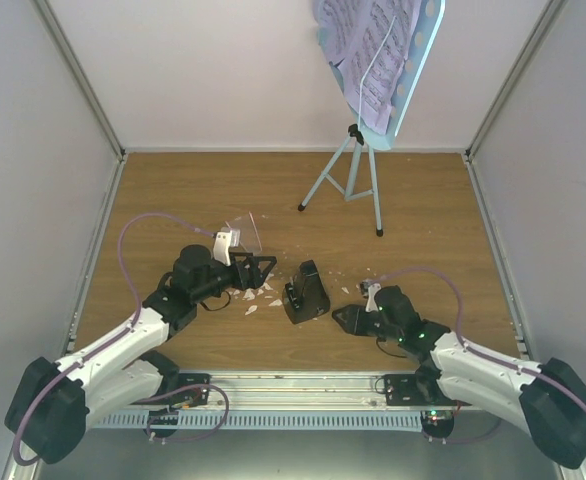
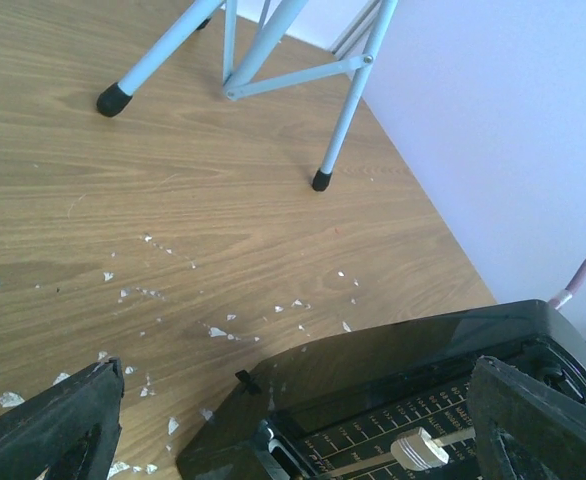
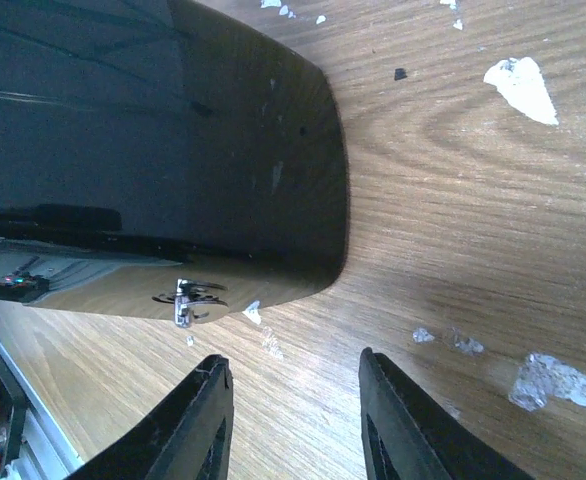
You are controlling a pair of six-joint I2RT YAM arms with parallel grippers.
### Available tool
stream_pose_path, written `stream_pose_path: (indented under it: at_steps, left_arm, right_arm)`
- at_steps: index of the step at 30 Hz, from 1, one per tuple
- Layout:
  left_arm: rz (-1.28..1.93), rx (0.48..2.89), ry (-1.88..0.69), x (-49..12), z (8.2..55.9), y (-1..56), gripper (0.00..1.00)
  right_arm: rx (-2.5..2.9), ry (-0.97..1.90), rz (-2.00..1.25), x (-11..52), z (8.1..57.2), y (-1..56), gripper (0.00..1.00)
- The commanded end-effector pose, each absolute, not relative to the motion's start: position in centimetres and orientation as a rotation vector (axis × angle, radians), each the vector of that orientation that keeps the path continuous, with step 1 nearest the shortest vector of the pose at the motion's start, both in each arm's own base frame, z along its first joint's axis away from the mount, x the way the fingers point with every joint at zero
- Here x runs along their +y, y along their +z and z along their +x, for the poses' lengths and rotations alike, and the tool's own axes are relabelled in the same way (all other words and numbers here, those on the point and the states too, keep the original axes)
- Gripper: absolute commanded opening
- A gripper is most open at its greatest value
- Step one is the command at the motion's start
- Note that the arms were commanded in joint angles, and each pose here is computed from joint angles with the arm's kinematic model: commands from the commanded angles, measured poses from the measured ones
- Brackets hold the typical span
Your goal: Pack up the instrument practice props
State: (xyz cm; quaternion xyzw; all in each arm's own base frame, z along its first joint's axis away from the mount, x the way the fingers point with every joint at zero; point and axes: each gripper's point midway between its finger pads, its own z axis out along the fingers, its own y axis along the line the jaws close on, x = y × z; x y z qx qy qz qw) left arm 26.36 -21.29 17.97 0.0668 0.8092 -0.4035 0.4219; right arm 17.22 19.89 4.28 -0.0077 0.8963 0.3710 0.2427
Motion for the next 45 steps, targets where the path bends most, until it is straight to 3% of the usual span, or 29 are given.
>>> stream_pose_path:
  at_steps: [1, 11, 18, 36, 45]
  left_arm:
    - [0.164, 1.988, -1.036, -21.3, 26.2, 18.6, 0.94]
    - [0.167, 1.990, -1.046, -21.6, 26.4, 18.6, 0.94]
    - [0.160, 1.998, -1.037, -21.5, 26.6, 18.3, 0.94]
    - [-0.003, 1.985, -0.898, -18.2, 26.8, 18.4, 0.94]
    - [-0.058, 2.048, -0.881, -17.2, 26.1, 15.7, 0.95]
  right_arm:
    - [2.393, 1.065, -0.017, 20.8, 17.9, 5.4, 0.36]
    - [2.358, 1.118, -0.056, 22.6, 18.8, 6.3, 0.26]
    - [2.344, 1.078, -0.073, 23.2, 20.0, 6.5, 0.25]
    - [2.254, 1.057, -0.245, 29.3, 26.3, 7.2, 0.26]
    - [2.259, 0.920, -0.243, 27.2, 26.8, 7.3, 0.34]
